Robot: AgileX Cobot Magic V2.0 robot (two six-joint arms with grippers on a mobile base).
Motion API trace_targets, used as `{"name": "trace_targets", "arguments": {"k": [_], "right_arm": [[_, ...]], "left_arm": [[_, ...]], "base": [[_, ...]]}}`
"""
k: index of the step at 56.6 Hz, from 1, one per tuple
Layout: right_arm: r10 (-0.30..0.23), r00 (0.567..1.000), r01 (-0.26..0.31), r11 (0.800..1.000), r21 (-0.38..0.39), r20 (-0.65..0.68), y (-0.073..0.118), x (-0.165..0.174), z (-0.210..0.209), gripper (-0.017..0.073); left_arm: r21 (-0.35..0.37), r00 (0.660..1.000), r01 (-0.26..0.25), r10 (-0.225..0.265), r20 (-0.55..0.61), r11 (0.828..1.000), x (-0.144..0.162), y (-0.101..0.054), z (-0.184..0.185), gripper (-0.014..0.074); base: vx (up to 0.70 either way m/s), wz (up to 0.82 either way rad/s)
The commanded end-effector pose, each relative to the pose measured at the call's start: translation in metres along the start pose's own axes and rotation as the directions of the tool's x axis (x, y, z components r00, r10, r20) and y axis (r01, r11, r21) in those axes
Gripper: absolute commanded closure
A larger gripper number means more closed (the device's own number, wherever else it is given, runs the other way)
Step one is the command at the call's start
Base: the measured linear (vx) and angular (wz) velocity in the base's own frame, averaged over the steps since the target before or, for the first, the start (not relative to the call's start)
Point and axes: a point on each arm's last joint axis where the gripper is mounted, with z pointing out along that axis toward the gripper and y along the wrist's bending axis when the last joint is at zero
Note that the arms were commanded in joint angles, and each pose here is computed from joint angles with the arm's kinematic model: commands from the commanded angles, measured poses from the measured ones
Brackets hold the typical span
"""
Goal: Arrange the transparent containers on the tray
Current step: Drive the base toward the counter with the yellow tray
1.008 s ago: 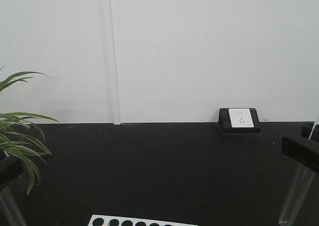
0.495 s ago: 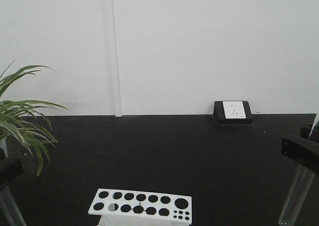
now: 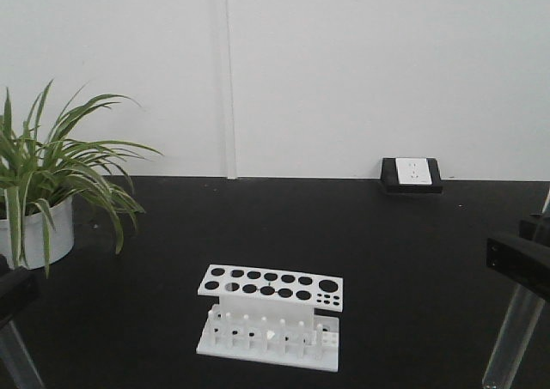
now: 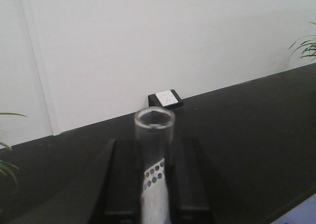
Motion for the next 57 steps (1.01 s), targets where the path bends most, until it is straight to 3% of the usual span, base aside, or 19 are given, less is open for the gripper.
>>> {"name": "trace_targets", "arguments": {"k": [1, 57], "right_arm": [[-0.016, 0.993, 0.013, 1.000, 0.023, 0.113, -0.0025, -0.0172, -0.0048, 0.0477], [-0.016, 0.993, 0.013, 1.000, 0.023, 0.113, -0.0025, -0.0172, -0.0048, 0.0477]], "left_arm": [[-0.010, 0.992, 0.019, -0.017, 0.122, 1.000, -0.0180, 0.0007, -0.0029, 0.0490], [-0.010, 0.992, 0.019, -0.017, 0.122, 1.000, -0.0180, 0.0007, -0.0029, 0.0490]], "base": [[-0.31, 0.17], [-0.34, 0.13]]}}
